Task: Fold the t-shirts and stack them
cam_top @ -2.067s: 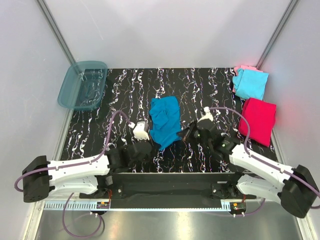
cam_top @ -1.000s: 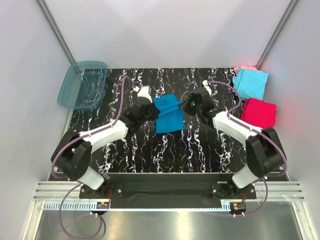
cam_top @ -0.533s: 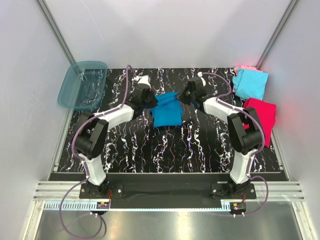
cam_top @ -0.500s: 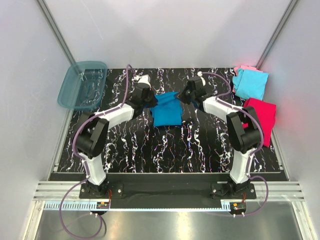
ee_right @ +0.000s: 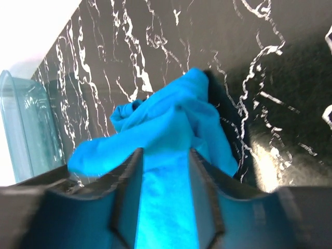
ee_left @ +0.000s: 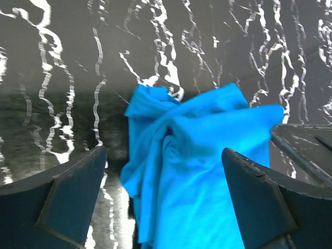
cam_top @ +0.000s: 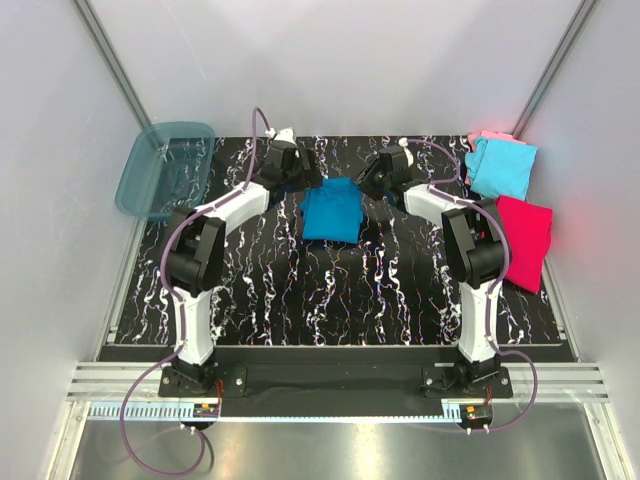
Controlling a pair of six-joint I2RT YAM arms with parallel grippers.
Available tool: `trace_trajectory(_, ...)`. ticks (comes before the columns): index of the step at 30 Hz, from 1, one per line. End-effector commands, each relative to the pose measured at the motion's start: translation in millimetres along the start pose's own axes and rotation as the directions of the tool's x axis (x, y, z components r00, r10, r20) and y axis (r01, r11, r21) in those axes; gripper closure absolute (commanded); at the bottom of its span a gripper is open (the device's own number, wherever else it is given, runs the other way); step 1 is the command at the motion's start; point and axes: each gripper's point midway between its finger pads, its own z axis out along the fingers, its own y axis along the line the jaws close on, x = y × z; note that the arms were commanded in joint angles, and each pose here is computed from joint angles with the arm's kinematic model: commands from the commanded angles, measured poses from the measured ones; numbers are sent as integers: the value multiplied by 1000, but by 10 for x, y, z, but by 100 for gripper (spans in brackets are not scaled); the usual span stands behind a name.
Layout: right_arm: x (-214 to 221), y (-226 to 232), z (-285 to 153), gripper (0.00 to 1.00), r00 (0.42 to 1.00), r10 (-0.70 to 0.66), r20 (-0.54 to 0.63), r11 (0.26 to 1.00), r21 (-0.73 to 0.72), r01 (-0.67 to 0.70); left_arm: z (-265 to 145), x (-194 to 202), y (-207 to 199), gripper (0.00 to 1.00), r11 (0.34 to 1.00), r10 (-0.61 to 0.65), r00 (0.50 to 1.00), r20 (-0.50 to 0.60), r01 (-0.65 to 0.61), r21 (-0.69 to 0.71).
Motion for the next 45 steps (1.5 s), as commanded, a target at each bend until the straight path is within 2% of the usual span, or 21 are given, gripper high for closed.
trace_trajectory(1, -254, 320, -30, 51, 997, -29, 76, 994, -100, 37, -99, -340, -70, 1, 999, 38, 997, 63, -38, -1)
trace_trajectory(8, -445, 588, -350, 49, 989, -60, 133, 984, -158, 81, -430, -355, -138, 1, 998, -9, 995, 99, 4, 55)
trace_trajectory(9, -456, 596, -394, 49, 988, -64, 138, 984, -158, 85, -457, -176, -69, 1, 999, -16, 998, 62, 13, 48)
trace_trajectory(11, -454, 648, -502, 49, 988, -65, 143, 982, -169, 89, -655, -246, -144, 1, 996, -43, 994, 96, 35, 85)
trace_trajectory(12, -437, 679, -608, 49, 987, -65, 145, 980, -178, 90, -688, -69, -98, 1, 995, -49, 996, 70, 43, 87)
trace_trajectory(13, -391, 704, -658, 49, 988, -69, 141, 979, -183, 94, -849, -140, -170, 1, 992, -64, 993, 98, 53, 113)
trace_trajectory(15, -266, 682, -784, 49, 989, -86, 123, 977, -186, 108, -964, 139, -199, 1, 993, -47, 996, 72, 39, 112)
trace_trajectory(17, -50, 604, -844, 49, 989, -113, 92, 975, -184, 128, -1158, 219, -380, 1, 987, -36, 995, 97, 20, 161)
trace_trajectory(19, 69, 556, -853, 49, 993, -105, 58, 974, -197, 114, -1179, 433, -343, 1, 987, -41, 997, 71, 29, 160)
trace_trajectory(23, 216, 519, -853, 50, 994, -112, 16, 968, -226, 112, -1198, 422, -436, 1, 976, -35, 996, 83, 17, 218)
trace_trajectory(28, 158, 609, -816, 51, 988, -154, 28, 959, -235, 156, -1048, 150, -548, 1, 976, 17, 992, 122, -43, 214)
trace_trajectory(35, 24, 733, -495, 52, 983, -179, 32, 956, -230, 182, -488, -232, -640, 1, 974, 23, 994, 108, -47, 223)
trace_trajectory(40, -32, 678, -243, 53, 987, -163, 16, 961, -225, 162, -93, -234, -527, 1, 976, 2, 998, 60, -15, 218)
trace_trajectory(45, -39, 467, 6, 53, 991, -136, -2, 971, -200, 133, 221, -46, -328, 2, 976, -45, 999, 0, 44, 212)
